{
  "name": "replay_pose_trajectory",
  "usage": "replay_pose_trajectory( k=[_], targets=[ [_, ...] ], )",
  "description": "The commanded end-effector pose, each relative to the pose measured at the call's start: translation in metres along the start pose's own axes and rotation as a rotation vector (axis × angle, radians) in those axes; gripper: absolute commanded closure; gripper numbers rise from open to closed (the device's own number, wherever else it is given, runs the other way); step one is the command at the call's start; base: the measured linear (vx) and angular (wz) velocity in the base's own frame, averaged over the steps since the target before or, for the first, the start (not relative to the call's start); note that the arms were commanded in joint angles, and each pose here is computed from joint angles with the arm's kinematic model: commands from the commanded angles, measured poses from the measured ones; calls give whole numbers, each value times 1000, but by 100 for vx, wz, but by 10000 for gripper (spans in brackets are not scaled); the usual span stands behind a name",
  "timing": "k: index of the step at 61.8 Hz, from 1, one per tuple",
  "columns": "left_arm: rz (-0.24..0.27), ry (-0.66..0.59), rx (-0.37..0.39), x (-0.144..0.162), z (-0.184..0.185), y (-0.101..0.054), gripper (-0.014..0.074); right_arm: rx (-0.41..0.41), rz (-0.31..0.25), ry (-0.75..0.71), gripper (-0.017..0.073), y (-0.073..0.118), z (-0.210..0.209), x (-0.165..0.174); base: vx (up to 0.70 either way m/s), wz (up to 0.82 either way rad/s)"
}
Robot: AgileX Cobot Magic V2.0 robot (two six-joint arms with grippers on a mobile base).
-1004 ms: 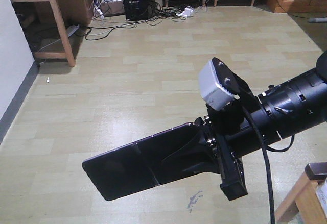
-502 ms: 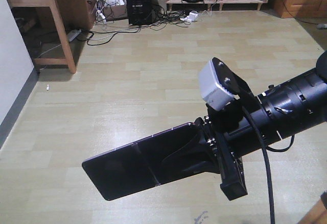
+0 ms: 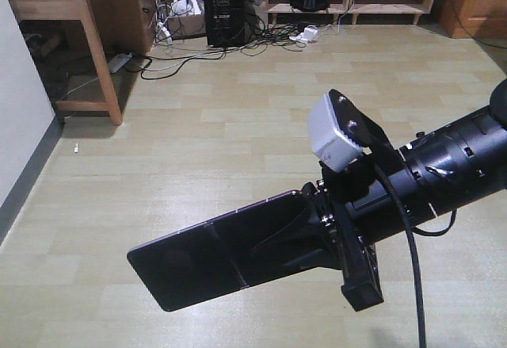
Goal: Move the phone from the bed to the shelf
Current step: 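Carry the phone in the right gripper while driving across the floor, then keep holding the phone while turning the base toward the white desk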
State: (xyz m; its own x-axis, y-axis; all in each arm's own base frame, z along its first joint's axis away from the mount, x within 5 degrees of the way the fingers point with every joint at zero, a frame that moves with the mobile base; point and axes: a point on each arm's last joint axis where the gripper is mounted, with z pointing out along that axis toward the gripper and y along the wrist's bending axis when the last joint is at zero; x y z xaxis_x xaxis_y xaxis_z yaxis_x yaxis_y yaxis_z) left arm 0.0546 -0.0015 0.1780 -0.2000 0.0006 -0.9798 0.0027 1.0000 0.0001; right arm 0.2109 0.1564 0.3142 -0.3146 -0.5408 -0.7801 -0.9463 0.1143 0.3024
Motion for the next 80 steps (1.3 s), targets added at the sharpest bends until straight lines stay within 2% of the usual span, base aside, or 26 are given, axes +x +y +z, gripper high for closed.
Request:
replay_pose_trajectory(
  k=[1,80],
  targets=[
    [-13,-76,-6,-6,0,1,593,-78,-32,-81,561,17,-10,-14,20,4],
    [-13,-76,-6,-6,0,1,593,-78,-33,-81,561,17,-10,-14,16,-7]
  ],
)
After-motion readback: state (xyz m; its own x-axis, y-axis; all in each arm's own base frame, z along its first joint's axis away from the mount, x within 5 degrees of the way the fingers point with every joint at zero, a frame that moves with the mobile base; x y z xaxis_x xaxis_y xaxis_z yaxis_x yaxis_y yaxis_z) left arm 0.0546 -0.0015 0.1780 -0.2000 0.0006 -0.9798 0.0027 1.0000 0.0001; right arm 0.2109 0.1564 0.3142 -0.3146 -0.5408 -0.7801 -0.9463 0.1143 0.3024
